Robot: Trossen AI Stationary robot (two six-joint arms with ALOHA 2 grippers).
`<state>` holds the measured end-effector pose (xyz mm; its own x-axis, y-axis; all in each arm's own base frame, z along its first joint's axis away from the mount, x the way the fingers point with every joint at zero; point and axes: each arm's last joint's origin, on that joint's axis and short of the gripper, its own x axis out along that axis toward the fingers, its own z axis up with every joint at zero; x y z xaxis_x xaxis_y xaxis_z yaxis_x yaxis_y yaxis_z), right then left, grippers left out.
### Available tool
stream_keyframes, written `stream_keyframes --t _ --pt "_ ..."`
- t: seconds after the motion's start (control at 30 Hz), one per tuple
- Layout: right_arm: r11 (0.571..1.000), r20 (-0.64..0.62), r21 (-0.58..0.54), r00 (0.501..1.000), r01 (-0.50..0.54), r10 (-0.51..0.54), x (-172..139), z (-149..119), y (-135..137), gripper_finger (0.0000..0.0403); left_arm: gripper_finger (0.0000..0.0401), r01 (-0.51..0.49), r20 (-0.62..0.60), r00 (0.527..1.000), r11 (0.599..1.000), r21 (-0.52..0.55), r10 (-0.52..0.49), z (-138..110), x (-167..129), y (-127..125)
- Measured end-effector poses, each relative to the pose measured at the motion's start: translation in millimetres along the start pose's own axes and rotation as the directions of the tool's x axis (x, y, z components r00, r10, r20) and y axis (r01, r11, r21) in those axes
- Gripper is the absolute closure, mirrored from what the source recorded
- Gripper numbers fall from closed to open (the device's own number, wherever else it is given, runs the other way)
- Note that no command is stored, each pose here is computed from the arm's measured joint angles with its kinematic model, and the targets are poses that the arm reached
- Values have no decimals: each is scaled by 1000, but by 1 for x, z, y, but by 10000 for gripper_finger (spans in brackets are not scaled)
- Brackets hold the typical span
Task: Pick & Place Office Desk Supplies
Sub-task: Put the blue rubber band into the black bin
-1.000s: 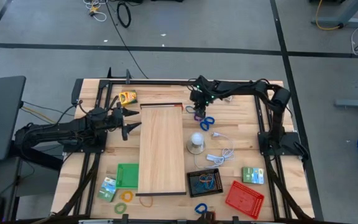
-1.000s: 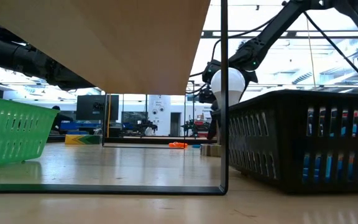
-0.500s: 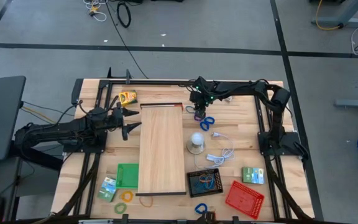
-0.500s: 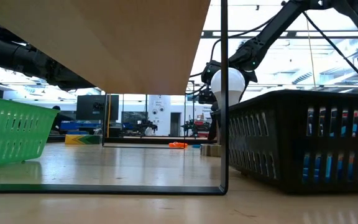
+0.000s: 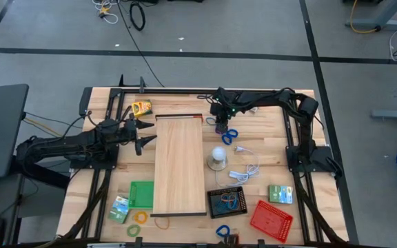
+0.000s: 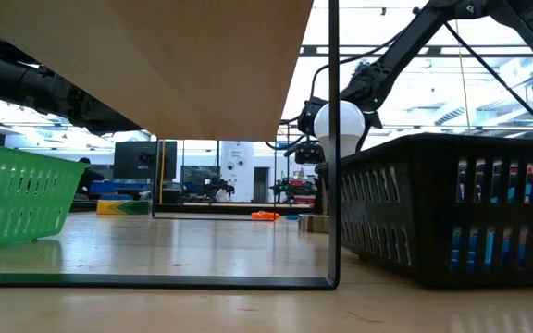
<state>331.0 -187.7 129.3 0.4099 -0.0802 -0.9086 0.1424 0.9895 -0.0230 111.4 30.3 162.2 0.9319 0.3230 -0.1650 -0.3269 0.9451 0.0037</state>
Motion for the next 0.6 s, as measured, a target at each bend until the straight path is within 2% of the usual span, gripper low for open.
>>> stream_keyframes --t 0.2,0.37,0.6 --pt "998 -4 -57 1000 7 -7 1 3 8 389 128 0 0 1000 1000 0 0 0 0 0" --pt "997 -9 -74 1000 17 -17 2 5 14 398 128 0 -1 1000 1000 1 0 0 0 0" --pt "993 -40 -67 994 100 -103 -5 7 21 401 128 0 0 1000 1000 2 0 0 0 0"
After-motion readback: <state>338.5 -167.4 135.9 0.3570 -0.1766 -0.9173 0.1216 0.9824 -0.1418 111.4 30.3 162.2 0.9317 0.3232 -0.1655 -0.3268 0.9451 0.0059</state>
